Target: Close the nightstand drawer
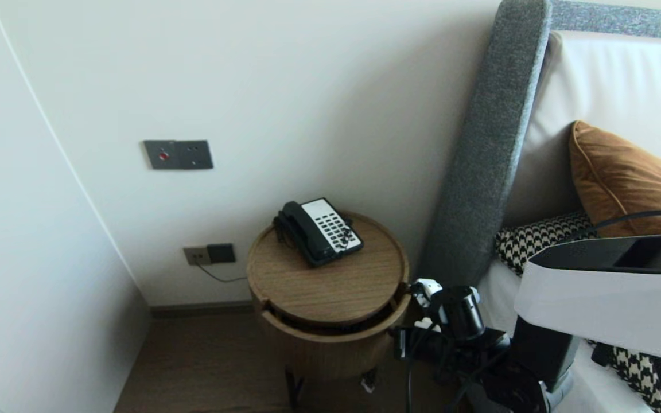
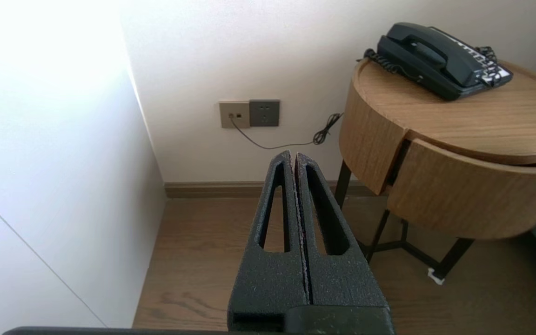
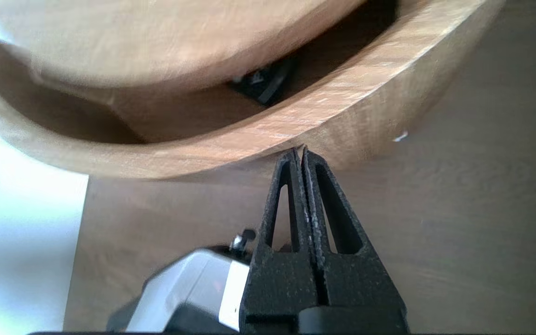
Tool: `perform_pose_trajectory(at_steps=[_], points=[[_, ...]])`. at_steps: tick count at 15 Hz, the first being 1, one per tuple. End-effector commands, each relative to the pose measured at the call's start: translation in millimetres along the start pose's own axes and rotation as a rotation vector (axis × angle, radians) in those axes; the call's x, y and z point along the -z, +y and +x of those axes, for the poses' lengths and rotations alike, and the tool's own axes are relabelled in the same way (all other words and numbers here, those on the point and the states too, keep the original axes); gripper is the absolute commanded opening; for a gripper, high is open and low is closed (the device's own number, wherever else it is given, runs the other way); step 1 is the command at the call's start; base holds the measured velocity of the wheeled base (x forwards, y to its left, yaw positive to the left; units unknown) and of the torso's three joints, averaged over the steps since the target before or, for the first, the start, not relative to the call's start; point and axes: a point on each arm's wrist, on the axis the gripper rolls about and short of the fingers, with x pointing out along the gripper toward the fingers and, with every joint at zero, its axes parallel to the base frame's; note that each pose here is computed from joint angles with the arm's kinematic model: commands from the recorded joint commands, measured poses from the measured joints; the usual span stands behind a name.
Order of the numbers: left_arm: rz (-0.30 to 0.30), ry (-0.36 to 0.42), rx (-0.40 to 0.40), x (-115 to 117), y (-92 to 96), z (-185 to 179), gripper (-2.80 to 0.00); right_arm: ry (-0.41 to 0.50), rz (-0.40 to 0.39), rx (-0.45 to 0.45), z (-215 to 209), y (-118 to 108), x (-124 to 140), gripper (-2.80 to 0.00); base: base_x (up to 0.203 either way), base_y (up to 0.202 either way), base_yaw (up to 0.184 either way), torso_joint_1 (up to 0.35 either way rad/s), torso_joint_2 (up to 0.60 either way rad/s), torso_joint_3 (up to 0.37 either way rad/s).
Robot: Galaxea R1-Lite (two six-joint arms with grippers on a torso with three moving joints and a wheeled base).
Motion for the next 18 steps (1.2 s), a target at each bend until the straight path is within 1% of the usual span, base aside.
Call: perform_pose_trajectory(at_steps=[1, 4, 7, 9, 12, 15, 18], points=[[0.000, -0.002, -0.001, 0.0, 0.0, -0.1, -2.80, -0.020, 0.015, 0.008, 4.4, -1.6, -10.3, -2.80, 0.000, 0.000, 0.000, 0.000, 0.00, 0.000], [0.000, -0.002, -0.001, 0.0, 0.0, -0.1, -2.80, -0.042, 0.018, 0.007, 6.4, -1.4, -16.5, -2.80, 0.000, 0.000, 0.000, 0.000, 0.00, 0.000], [0.000, -0.002, -0.001, 0.0, 0.0, -0.1, -2.80, -0.043, 0.028, 0.011, 12.4, 0.3, -22.3, -2.80, 0.000, 0.000, 0.000, 0.000, 0.00, 0.000], [0.000, -0.002, -0.001, 0.0, 0.0, -0.1, -2.80, -0.067, 0.034, 0.023, 16.3, 2.0, -26.9, -2.80, 0.000, 0.000, 0.000, 0.000, 0.00, 0.000], [0.000, -0.002, -0.001, 0.0, 0.0, -0.1, -2.80, -0.067, 0.036, 0.030, 17.4, 0.5, -26.6, -2.80, 0.000, 0.000, 0.000, 0.000, 0.00, 0.000], [0.000, -0.001, -0.001, 0.1, 0.0, -0.1, -2.80, -0.069, 0.043, 0.041, 12.3, -3.7, -28.2, -2.80, 0.000, 0.000, 0.000, 0.000, 0.00, 0.000], [0.000, -0.002, -0.001, 0.0, 0.0, -0.1, -2.80, -0.058, 0.042, 0.047, -7.8, -3.3, -25.6, -2.80, 0.000, 0.000, 0.000, 0.000, 0.00, 0.000]])
